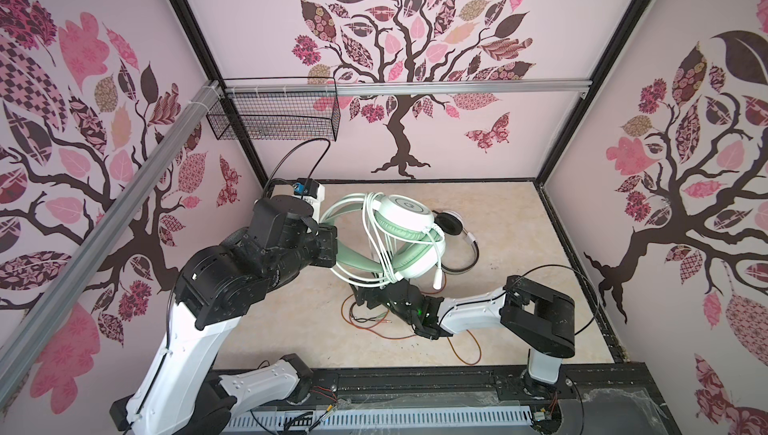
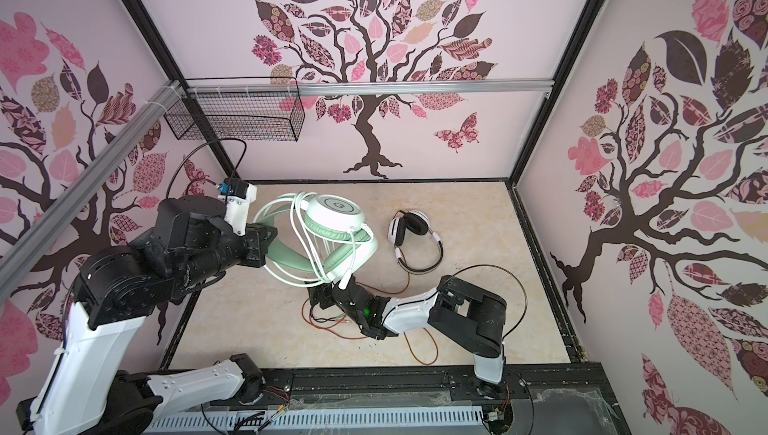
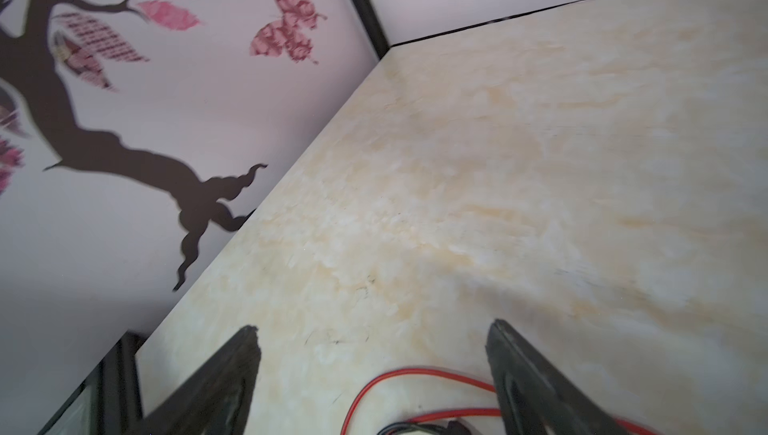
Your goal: Wrap the headphones
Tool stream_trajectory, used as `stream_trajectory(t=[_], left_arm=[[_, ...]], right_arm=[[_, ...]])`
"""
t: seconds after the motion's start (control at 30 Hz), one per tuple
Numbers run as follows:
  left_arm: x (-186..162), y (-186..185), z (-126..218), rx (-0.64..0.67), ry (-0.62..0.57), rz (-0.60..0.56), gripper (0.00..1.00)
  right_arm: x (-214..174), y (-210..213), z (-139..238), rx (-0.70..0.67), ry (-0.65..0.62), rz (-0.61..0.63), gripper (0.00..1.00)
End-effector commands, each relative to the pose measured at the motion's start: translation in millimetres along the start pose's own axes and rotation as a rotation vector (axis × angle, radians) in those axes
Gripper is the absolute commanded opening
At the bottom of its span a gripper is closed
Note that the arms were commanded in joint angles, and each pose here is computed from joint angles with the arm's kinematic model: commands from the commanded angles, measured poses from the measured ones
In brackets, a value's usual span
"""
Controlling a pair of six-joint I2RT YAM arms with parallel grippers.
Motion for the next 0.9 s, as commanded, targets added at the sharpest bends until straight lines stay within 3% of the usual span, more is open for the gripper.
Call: stream_trajectory(t=[0.0, 0.1, 0.4, 0.6, 0.87], left_arm=[[24, 1, 20, -0.034, -0.146, 0.085, 0.00], [24, 1, 21, -0.035, -0.147, 0.083, 0.00], [23, 3, 24, -0.029, -0.153, 0.079, 0.00], [22, 4, 27, -0.028, -0.155, 0.076, 0.00], [21, 6, 29, -0.024, -0.159, 0.078, 0.00]], right_arm=[[6, -39, -7, -0.326, -0.153, -0.067, 0.92], [9, -42, -12, -0.454, -0.176, -0.065, 0.93], [11, -35, -21, -0.507, -0.172, -0.100, 0.88], [12, -40, -23, -0.523, -0.172, -0.130, 0.56], [7, -46, -22, -0.519, -0.143, -0.142, 0.30]])
Point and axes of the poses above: each gripper's point midway between its finger pads, its own z axis back along the fingers, its own y axis along the line the jaws close on, x = y × z, the point moved 6 cm from there along z, back along the fingers, and after that the axes turned 14 degrees about -z, right-handed, at the moved point
